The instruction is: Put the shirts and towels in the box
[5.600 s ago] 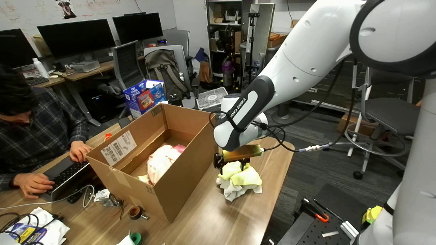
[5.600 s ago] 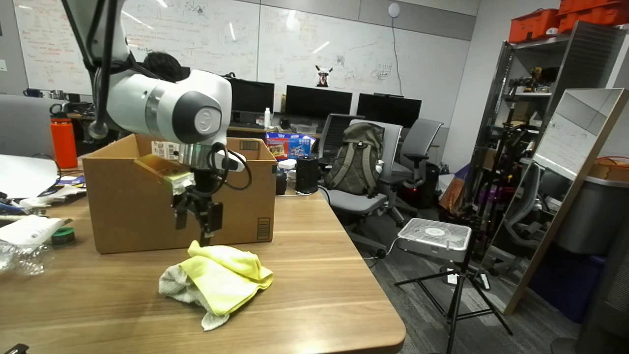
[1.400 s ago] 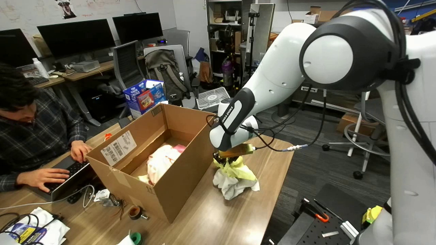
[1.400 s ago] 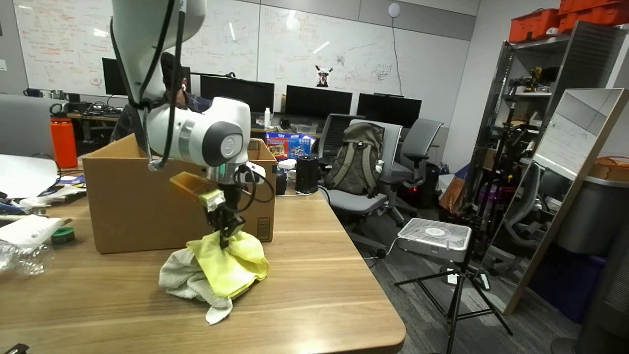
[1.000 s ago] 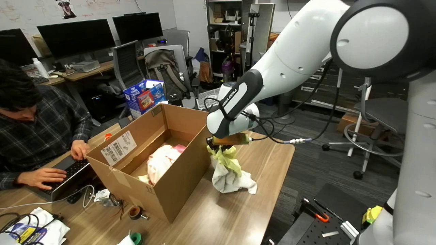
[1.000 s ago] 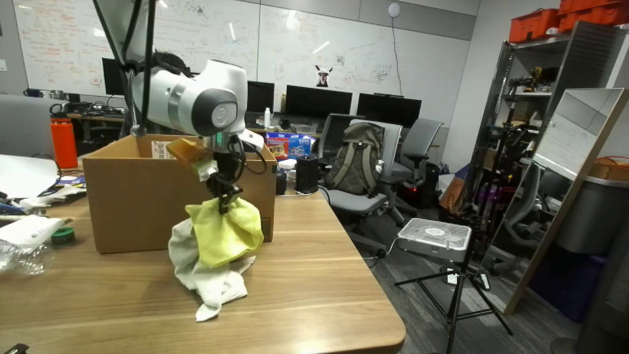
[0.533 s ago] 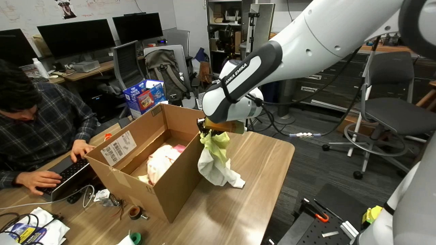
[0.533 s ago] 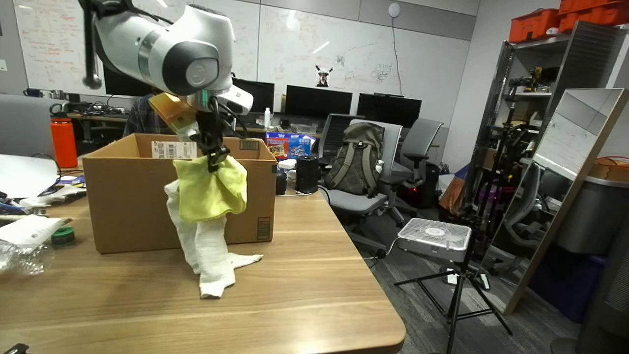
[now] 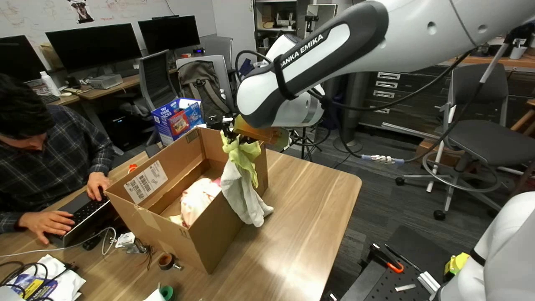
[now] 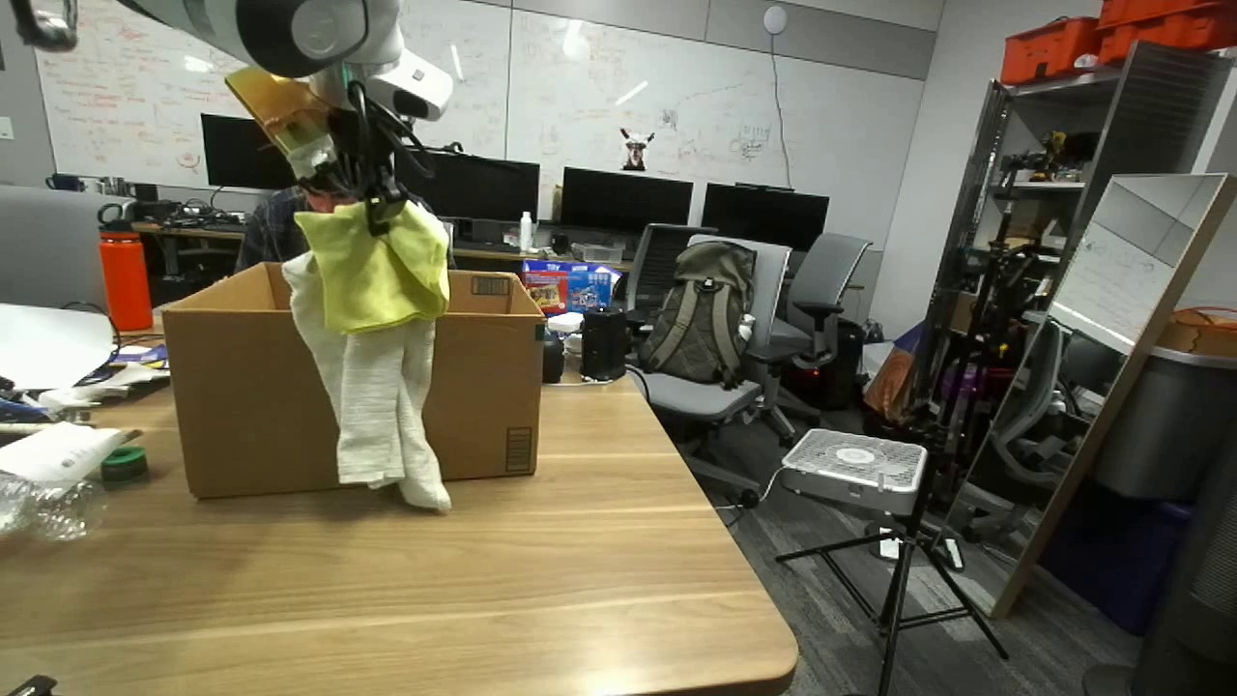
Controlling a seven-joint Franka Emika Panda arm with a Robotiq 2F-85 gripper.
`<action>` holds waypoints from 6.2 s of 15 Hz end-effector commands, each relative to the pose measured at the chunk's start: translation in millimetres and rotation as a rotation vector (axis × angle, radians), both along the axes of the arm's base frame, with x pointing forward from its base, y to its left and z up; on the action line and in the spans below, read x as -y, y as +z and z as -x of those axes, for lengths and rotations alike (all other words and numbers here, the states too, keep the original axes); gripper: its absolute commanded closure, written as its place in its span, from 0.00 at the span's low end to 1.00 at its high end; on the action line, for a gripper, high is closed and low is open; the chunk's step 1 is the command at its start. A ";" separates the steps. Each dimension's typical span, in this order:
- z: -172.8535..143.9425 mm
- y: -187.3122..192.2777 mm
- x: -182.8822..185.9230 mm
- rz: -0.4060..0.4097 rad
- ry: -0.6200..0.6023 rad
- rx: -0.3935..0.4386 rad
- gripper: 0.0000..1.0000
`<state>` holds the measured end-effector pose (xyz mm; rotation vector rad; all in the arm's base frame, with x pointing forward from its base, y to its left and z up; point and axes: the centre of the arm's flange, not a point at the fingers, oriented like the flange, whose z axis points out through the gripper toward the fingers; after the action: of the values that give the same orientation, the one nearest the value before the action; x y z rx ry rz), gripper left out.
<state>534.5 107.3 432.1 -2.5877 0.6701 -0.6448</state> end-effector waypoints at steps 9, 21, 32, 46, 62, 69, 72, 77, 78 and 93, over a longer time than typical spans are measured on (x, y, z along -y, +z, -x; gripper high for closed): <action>21.3 99.3 -58.2 -0.073 0.064 0.035 0.91; 80.8 159.0 -176.9 -0.080 0.235 -0.147 0.90; 62.8 172.2 -270.9 0.014 0.157 -0.248 0.91; -68.3 214.3 -187.5 -0.164 -0.123 -0.340 0.91; -125.1 275.0 -89.3 -0.351 -0.327 -0.275 0.90; -108.9 260.7 -80.5 -0.233 -0.164 -0.378 0.26; -102.6 250.6 -77.0 -0.176 -0.113 -0.436 0.04; -75.7 231.1 -62.6 -0.054 0.003 -0.518 0.00; -69.9 227.7 -60.5 -0.030 0.037 -0.528 0.00; 58.2 205.1 -8.4 0.122 0.449 -0.512 0.00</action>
<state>517.8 146.3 637.4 -2.9162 0.2497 0.1682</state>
